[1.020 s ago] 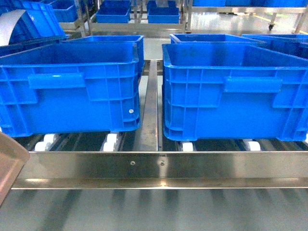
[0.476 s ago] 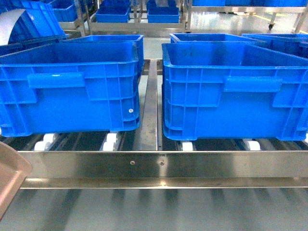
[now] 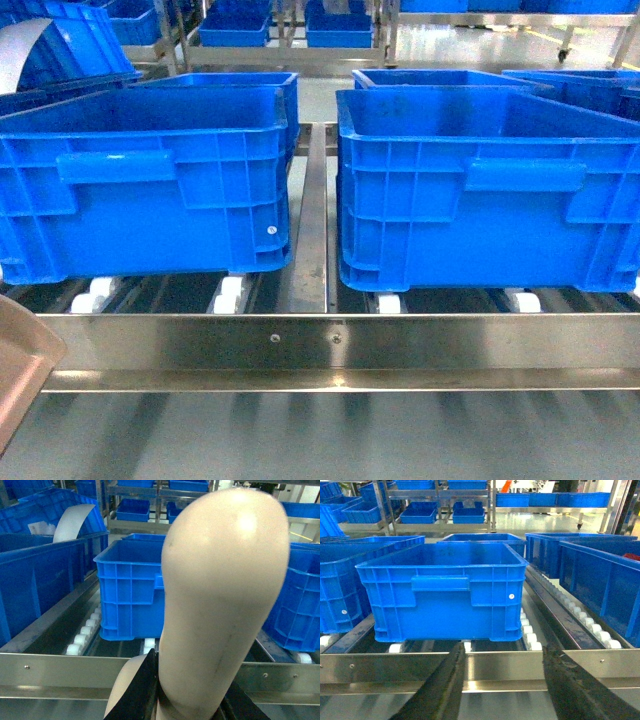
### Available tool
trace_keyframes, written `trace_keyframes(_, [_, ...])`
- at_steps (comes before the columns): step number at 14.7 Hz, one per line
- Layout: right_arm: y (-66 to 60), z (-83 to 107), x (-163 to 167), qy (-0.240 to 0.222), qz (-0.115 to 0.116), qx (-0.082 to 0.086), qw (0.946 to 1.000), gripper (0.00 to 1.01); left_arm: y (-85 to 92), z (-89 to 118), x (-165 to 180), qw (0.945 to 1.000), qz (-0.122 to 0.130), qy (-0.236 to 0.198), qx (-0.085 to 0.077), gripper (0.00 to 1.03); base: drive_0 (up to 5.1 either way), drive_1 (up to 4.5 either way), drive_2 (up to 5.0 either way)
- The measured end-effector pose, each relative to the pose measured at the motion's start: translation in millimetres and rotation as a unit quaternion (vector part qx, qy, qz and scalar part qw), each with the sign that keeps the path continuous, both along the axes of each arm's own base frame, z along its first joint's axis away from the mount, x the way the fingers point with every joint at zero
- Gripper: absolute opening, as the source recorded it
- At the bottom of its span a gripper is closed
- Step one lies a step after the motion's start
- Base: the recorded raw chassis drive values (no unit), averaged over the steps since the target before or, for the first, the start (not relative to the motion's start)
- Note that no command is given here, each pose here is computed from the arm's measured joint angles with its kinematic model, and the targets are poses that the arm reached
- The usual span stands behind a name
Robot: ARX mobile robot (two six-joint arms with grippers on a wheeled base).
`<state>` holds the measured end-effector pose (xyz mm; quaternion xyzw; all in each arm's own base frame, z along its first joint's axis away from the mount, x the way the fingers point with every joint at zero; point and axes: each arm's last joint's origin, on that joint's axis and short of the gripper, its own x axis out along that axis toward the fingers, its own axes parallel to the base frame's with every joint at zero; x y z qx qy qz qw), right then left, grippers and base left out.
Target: Place part in tray to right shelf
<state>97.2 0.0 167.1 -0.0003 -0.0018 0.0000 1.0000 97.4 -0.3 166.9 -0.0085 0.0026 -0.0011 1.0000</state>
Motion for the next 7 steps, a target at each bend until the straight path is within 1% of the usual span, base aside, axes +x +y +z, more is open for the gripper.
trace_keyframes(1, [0.0, 0.0, 0.0, 0.000, 0.000, 0.000, 1.0000, 0.65, 0.0, 0.0, 0.0, 1.0000, 0.000, 0.000, 0.000, 0.17, 0.0, 0.00, 0.0])
trace_keyframes(4, [0.0, 0.0, 0.0, 0.000, 0.000, 0.000, 1.0000, 0.99, 0.0, 0.0, 0.0, 1.0000, 0.000, 0.000, 0.000, 0.17, 0.0, 0.00, 0.0])
trace_keyframes(7, [0.0, 0.0, 0.0, 0.000, 0.000, 0.000, 1.0000, 0.98, 0.0, 0.0, 0.0, 1.0000, 0.000, 0.000, 0.000, 0.17, 0.0, 0.00, 0.0])
